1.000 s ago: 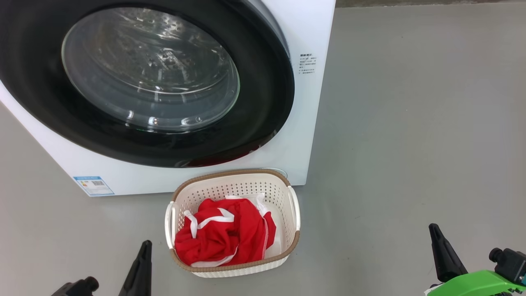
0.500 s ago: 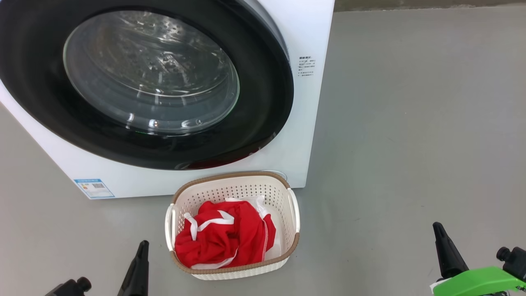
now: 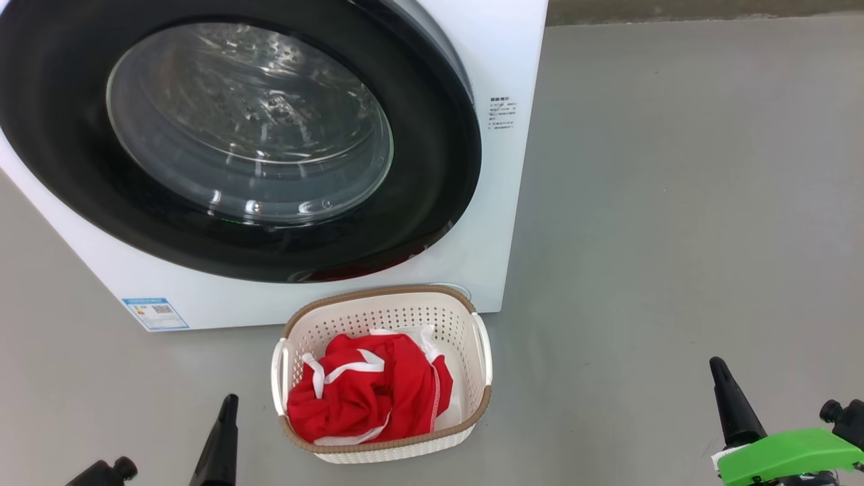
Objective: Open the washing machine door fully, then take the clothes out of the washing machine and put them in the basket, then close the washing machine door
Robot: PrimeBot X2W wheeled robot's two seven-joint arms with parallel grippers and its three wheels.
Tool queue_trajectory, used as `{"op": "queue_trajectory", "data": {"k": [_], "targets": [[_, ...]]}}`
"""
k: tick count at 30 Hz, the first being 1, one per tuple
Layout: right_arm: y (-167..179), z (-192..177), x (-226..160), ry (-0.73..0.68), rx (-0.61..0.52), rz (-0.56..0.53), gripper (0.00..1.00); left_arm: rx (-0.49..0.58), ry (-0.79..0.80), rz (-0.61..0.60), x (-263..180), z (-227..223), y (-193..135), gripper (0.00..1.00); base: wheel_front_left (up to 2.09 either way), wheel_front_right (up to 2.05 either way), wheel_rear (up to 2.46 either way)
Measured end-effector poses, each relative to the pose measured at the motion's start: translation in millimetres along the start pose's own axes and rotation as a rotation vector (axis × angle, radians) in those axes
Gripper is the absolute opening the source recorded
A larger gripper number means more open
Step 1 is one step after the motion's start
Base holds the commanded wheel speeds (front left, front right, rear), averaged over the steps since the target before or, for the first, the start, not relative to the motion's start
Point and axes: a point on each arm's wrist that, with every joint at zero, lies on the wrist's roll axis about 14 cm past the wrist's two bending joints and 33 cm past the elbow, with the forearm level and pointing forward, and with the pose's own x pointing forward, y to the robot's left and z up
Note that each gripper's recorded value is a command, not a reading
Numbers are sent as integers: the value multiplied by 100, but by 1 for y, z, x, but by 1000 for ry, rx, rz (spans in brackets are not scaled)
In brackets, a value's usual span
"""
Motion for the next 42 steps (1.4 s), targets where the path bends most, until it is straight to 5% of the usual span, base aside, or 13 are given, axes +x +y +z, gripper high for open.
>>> {"op": "queue_trajectory", "data": {"k": [42], "targets": [[24,14,7,-1,402,67,0,-425,1,-27,6,14,-10,0,0,0,0]]}}
